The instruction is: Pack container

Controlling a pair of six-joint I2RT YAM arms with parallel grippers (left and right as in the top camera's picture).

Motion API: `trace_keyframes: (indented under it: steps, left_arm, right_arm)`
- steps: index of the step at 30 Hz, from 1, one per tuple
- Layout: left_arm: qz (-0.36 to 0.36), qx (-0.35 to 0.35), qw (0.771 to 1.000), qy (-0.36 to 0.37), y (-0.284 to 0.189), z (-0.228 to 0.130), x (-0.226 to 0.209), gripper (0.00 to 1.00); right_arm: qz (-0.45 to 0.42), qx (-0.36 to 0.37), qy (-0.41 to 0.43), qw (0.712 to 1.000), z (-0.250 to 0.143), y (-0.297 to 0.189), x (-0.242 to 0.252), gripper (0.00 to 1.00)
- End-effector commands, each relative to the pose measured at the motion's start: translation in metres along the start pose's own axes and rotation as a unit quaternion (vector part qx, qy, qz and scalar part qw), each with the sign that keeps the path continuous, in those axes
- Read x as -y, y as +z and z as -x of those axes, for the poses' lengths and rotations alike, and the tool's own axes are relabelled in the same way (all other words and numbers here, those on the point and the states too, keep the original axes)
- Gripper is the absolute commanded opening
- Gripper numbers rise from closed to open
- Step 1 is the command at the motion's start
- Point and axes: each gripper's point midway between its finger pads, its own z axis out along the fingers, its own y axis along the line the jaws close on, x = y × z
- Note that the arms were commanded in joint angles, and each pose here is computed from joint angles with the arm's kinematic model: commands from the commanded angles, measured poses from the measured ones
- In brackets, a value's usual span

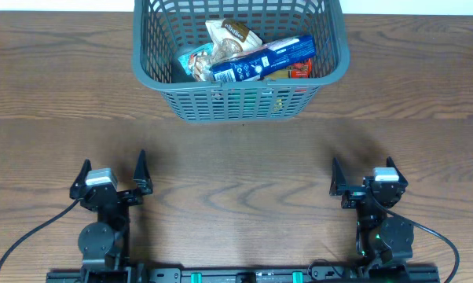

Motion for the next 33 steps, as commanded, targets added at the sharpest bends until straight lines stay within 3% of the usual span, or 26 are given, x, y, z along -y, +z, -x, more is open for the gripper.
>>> trace_keyframes:
  steps: [1, 7, 16, 33]
  left_arm:
    - [0.017, -0.032, 0.999, -0.011, 0.001, -0.024, -0.006, 0.99]
    - [0.015, -0.041, 0.999, 0.007, 0.001, -0.029, -0.006, 0.99]
    - [-0.105, -0.046, 0.992, 0.051, -0.003, -0.032, 0.034, 0.98]
    - [-0.158, -0.035, 0.982, 0.100, -0.007, -0.031, 0.051, 0.99]
  right_arm:
    - [-0.003, 0.002, -0.004, 1.000, -0.001, 0.000, 0.001, 0.99]
    - [-0.003, 0.001, -0.004, 1.000, -0.001, 0.000, 0.001, 0.99]
    - [-0.003, 0.001, -0.004, 1.000, -0.001, 0.000, 0.001, 0.99]
    - [-0.003, 0.001, -0.004, 1.000, -0.001, 0.000, 0.001, 0.99]
